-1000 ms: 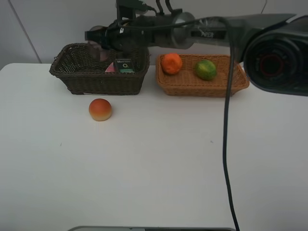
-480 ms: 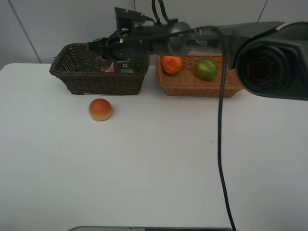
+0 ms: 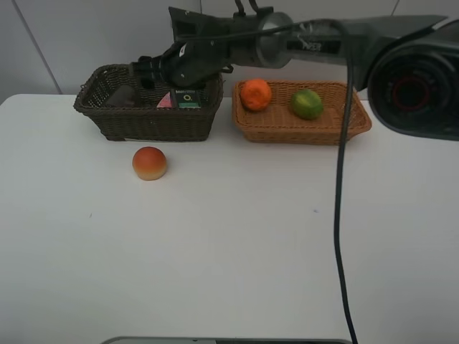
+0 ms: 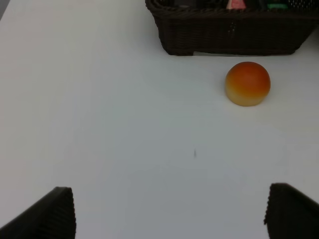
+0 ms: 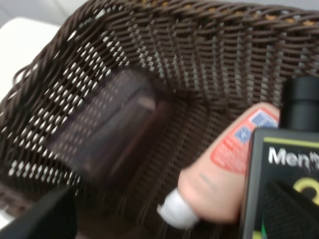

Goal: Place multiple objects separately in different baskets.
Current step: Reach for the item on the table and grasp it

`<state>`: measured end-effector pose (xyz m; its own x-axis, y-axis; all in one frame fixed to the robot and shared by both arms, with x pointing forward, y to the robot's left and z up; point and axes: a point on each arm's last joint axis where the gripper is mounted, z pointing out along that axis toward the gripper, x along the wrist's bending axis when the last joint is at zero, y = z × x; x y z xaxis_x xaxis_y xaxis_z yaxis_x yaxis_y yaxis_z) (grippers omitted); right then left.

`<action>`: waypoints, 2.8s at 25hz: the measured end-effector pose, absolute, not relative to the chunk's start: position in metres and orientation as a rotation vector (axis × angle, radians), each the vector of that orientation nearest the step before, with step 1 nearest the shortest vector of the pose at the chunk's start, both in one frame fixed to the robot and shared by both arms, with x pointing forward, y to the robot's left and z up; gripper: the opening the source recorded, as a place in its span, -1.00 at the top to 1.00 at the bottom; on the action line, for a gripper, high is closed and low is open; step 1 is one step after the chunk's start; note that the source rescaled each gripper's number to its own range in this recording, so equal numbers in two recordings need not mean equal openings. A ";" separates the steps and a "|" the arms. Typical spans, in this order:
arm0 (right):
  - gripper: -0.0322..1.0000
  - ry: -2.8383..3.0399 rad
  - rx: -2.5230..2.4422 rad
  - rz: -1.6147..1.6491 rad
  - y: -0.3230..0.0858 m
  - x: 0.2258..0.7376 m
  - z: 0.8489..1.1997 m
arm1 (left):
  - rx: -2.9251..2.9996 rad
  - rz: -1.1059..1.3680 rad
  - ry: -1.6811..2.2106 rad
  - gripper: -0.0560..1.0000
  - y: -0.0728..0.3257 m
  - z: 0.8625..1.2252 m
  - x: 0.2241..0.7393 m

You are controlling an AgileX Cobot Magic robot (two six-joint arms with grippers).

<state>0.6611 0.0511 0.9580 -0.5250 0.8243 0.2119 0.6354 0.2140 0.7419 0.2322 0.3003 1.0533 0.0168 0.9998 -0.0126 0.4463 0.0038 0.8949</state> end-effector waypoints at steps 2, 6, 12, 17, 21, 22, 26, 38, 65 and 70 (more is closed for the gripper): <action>-0.54 2.303 1.398 1.144 0.045 0.655 0.977 | 1.543 0.933 1.529 -0.86 0.300 1.053 0.232; -0.54 2.407 1.428 0.910 0.019 0.645 1.002 | 1.543 0.933 1.529 -0.86 0.300 1.053 0.232; -0.54 2.472 1.466 0.475 -0.033 0.635 1.030 | 1.543 0.933 1.529 -0.86 0.300 1.053 0.232; -0.54 2.490 1.541 0.313 -0.072 0.612 1.035 | 1.543 0.933 1.529 -0.86 0.300 1.053 0.232; -0.54 2.420 1.697 0.317 -0.118 0.589 1.034 | 1.543 0.933 1.529 -0.86 0.300 1.053 0.232; -0.54 2.392 1.743 0.312 -0.135 0.582 1.035 | 1.543 0.933 1.529 -0.86 0.300 1.053 0.232; -0.54 2.245 1.909 0.287 -0.203 0.547 1.046 | 1.543 0.933 1.529 -0.86 0.300 1.053 0.232; -0.54 1.704 1.868 0.582 -0.303 0.354 1.141 | 1.543 0.933 1.529 -0.86 0.300 1.053 0.232; -0.54 1.461 1.602 0.987 -0.308 0.230 1.060 | 1.543 0.933 1.529 -0.86 0.300 1.053 0.232; -0.54 1.510 1.553 0.983 -0.306 0.230 1.060 | 1.543 0.933 1.529 -0.86 0.300 1.053 0.232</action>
